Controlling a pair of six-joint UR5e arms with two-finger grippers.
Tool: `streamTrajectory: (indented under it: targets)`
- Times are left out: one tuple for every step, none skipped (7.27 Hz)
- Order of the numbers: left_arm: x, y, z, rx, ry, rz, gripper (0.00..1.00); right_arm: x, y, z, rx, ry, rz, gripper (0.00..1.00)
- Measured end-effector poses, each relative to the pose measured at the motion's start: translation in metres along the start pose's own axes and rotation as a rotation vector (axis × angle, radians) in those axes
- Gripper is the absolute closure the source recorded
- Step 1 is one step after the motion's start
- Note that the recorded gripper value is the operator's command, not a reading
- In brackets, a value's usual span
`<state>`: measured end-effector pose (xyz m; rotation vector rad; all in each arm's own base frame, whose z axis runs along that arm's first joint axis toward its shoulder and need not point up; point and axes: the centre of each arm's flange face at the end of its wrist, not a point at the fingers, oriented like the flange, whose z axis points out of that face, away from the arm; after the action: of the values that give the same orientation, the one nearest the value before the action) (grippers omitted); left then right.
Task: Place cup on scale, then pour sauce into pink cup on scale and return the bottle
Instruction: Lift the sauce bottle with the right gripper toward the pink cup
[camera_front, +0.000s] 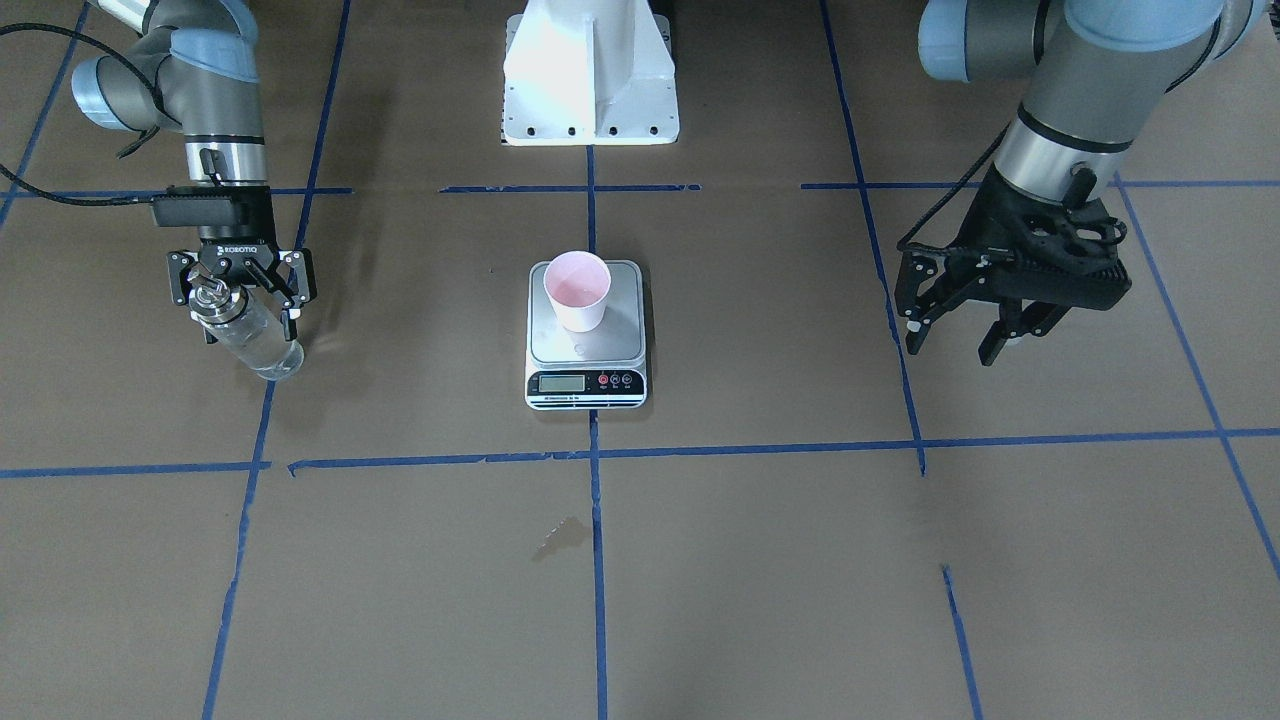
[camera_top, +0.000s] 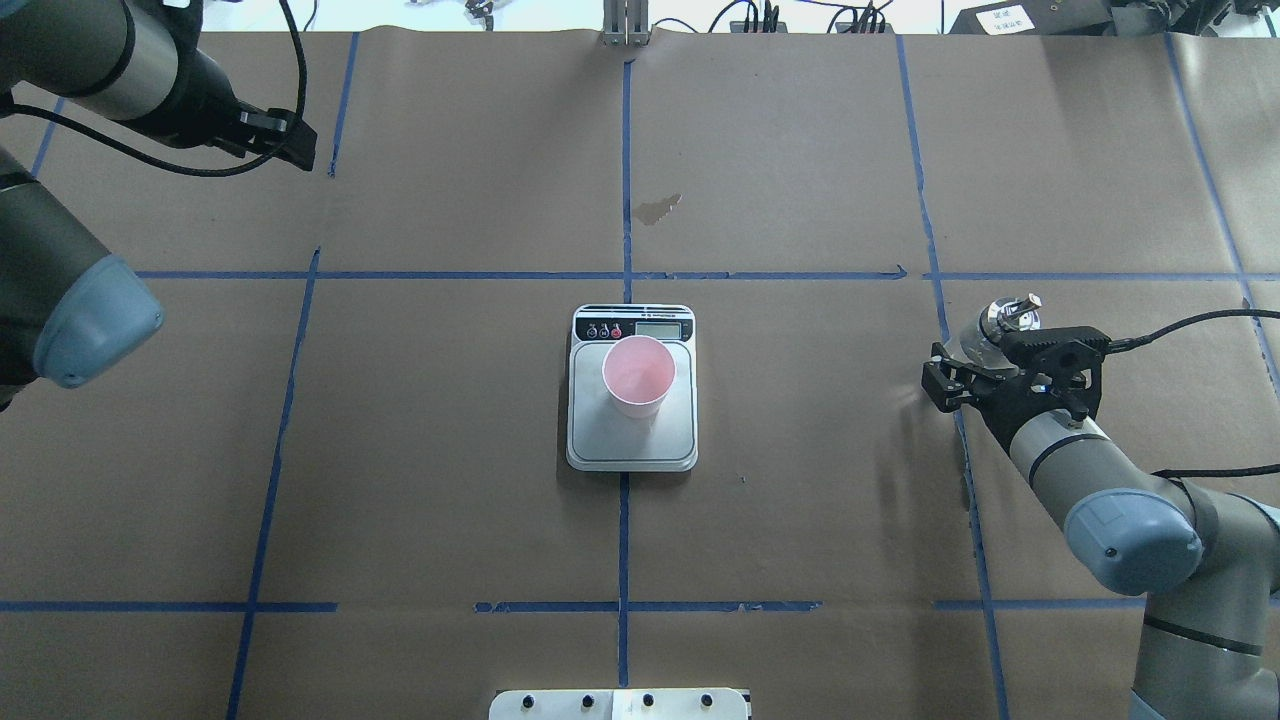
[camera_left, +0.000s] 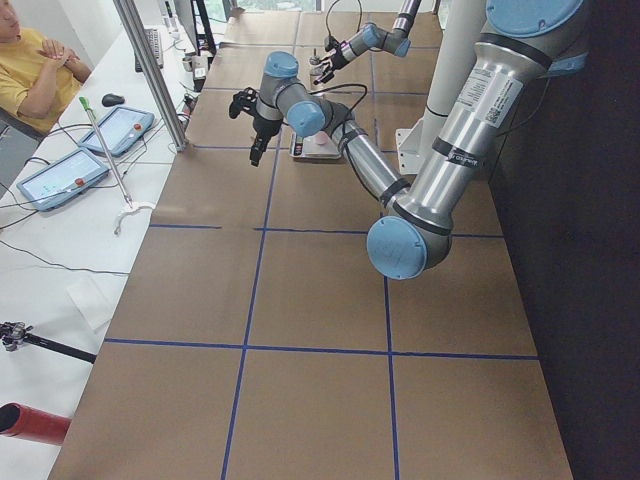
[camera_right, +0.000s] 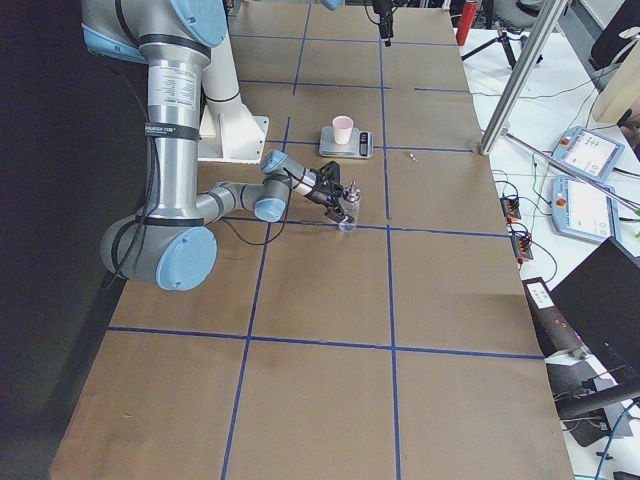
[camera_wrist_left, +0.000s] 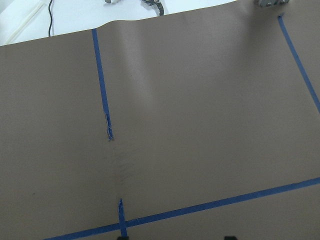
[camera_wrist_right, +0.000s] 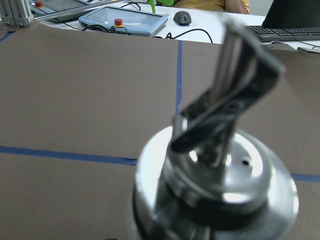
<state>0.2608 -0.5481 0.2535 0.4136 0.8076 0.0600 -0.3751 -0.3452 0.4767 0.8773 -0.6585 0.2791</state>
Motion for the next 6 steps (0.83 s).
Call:
streamTrajectory:
  targets:
    - [0.0,0.0,-0.001,0.001,0.001,0.0,0.29,0.0,-0.002,-0.002,0.012,-0.012,0.009,0.89]
    - [0.001,0.001,-0.003,0.004,0.003,0.001,0.29,-0.001,-0.005,-0.003,0.025,-0.018,0.016,1.0]
    - [0.001,0.002,-0.005,0.007,0.005,0.002,0.29,-0.004,-0.007,-0.004,0.032,-0.024,0.016,1.0]
    - [0.001,0.002,-0.007,0.009,0.006,0.003,0.29,-0.008,-0.012,-0.007,0.037,-0.033,0.001,1.0]
    - [0.001,0.002,-0.007,0.009,0.007,0.003,0.29,-0.018,-0.019,-0.011,0.042,-0.044,-0.028,1.0]
    - [0.001,0.002,-0.007,0.009,0.007,0.003,0.29,-0.035,-0.026,-0.013,0.044,-0.047,-0.055,1.0]
